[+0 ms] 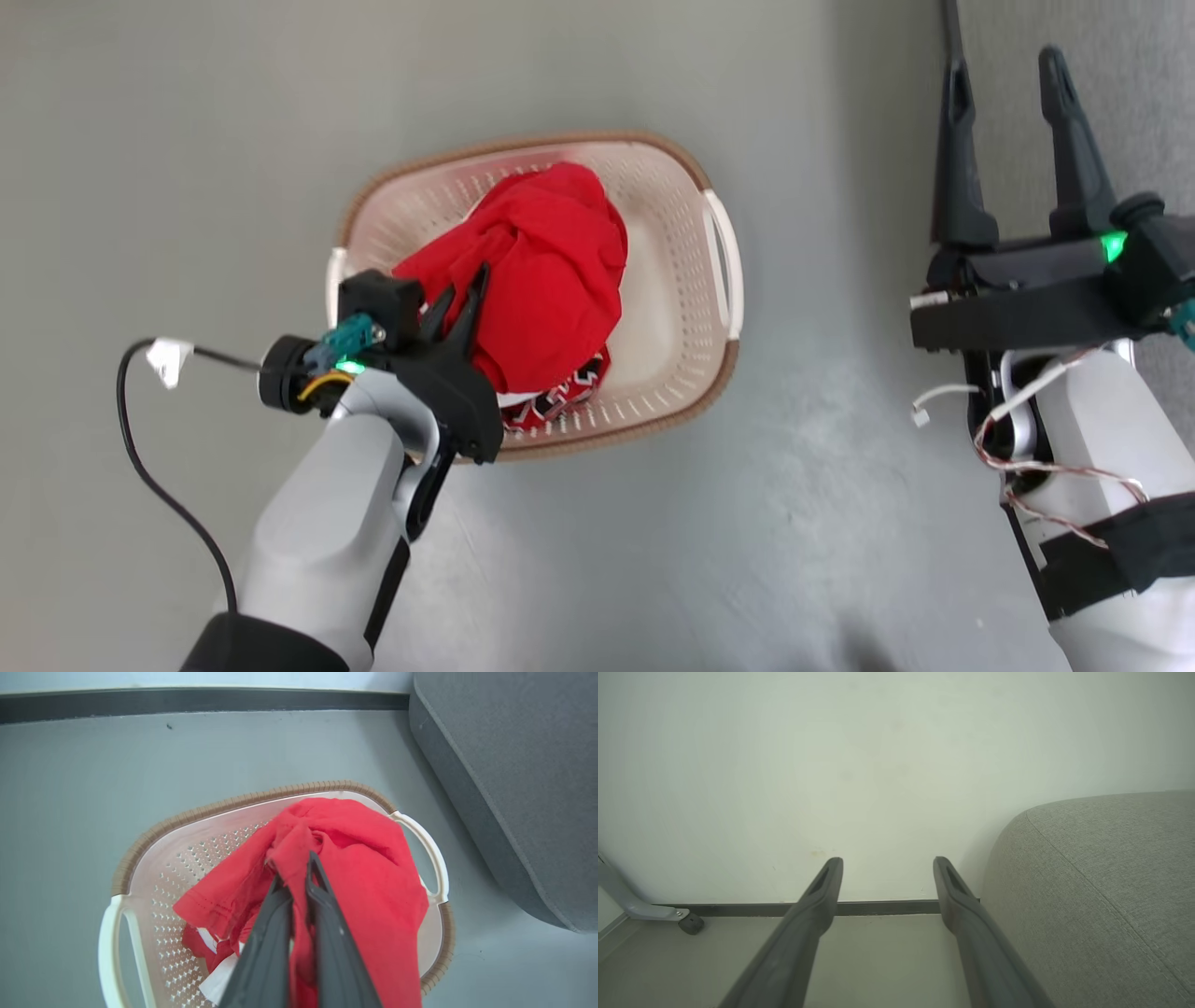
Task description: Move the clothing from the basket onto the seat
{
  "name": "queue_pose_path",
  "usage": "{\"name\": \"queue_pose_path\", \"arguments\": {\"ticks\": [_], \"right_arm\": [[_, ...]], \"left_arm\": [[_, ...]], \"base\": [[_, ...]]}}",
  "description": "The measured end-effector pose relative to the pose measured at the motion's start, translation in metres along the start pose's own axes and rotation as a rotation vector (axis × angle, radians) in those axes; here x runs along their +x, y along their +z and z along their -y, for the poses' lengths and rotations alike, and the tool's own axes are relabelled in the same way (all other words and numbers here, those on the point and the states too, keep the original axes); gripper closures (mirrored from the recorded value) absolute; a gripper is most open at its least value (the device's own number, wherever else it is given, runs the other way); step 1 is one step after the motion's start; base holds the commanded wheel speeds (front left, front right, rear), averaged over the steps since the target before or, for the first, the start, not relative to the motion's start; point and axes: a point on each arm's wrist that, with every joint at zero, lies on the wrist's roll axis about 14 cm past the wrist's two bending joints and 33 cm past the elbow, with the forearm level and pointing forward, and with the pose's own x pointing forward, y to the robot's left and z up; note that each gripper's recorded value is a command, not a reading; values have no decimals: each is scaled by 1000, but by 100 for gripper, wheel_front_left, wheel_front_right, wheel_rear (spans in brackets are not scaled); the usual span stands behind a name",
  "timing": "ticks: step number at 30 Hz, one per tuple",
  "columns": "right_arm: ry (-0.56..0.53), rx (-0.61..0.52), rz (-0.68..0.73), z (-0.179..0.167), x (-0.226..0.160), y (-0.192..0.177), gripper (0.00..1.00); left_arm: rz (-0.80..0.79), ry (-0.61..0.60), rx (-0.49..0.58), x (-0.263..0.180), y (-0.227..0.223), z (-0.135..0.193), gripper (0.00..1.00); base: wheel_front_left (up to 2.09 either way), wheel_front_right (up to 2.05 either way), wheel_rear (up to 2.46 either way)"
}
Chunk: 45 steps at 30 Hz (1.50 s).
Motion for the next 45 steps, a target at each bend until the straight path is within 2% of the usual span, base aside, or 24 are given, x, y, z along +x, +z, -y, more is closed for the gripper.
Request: {"name": "queue_pose_path", "arguments": {"ticks": [13, 27, 37, 45], "right_arm": [[29, 38, 19, -16, -28, 33, 0], [92, 67, 14, -43, -79, 56, 0], [128, 81, 56, -60, -108, 79, 0], [157, 97, 100, -73, -127, 96, 0]], "left_arm": [[198, 63, -39, -65, 49, 1, 100], [416, 86, -15, -144, 97, 13, 100], [545, 161, -28, -197, 109, 7, 100], [611, 250, -42, -234, 104, -11, 100]], "base": [[0, 0, 0], [0, 0, 0], [0, 0, 0], [0, 0, 0]]}}
